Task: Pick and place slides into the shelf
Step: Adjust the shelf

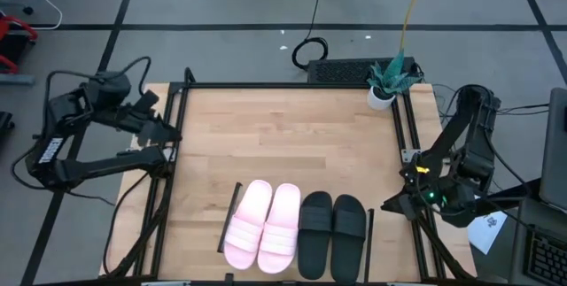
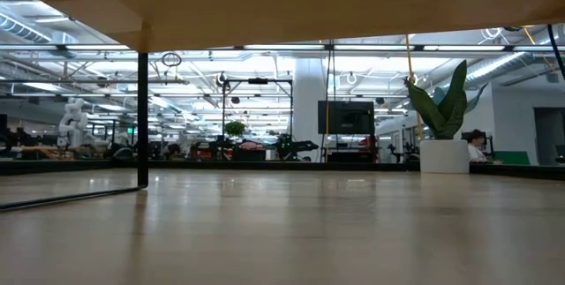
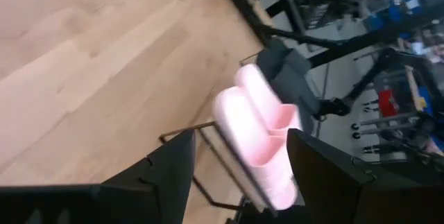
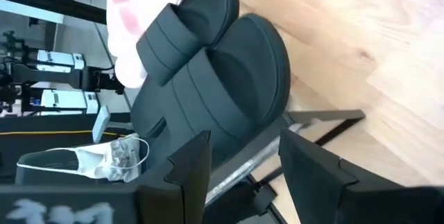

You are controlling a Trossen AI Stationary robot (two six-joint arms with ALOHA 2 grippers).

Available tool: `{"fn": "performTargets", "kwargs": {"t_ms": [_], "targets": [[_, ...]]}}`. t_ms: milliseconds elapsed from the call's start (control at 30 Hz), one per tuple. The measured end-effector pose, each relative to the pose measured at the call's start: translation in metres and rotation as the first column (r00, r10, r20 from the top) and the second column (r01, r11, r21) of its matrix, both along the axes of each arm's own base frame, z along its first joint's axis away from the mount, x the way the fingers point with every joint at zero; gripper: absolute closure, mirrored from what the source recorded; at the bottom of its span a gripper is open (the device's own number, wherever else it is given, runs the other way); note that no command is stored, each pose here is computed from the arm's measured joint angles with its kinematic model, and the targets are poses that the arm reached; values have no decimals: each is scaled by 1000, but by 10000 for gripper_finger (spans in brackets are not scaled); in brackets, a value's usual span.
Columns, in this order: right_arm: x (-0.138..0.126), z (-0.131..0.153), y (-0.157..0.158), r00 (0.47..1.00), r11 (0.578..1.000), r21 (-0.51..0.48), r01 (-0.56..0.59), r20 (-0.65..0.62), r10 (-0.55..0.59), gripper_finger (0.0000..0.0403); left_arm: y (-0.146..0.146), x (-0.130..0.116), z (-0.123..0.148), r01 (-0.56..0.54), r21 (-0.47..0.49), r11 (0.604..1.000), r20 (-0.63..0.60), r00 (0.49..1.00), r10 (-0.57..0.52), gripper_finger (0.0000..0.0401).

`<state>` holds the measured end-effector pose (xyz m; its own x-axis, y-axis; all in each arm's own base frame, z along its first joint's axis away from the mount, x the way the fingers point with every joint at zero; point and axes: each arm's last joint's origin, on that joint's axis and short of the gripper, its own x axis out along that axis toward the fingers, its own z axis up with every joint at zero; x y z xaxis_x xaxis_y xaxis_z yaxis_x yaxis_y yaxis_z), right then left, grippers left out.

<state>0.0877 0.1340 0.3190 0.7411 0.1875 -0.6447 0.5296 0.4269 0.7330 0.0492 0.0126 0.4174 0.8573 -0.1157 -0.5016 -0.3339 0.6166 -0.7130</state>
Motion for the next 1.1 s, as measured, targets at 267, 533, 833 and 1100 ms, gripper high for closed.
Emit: {"fn": "performTargets", "kwargs": {"t_ms": [267,533,833,1100], "targets": [[-1,-12,20,999,999,0,32,-41,-32,243,-6,-10,-25,-26,-8,1000,-29,999,26,174],[9,-24,44,997,997,0,79,-11,-79,243,-10,-18,-22,-65,35,997,34,997,63,174],[13,-31,51,995,995,-29,100,-11,-101,243,-9,-16,-21,-64,43,997,47,997,62,174],[13,-45,49,992,991,-58,124,-31,-126,243,-9,-16,-21,-61,42,997,48,997,59,174]]}}
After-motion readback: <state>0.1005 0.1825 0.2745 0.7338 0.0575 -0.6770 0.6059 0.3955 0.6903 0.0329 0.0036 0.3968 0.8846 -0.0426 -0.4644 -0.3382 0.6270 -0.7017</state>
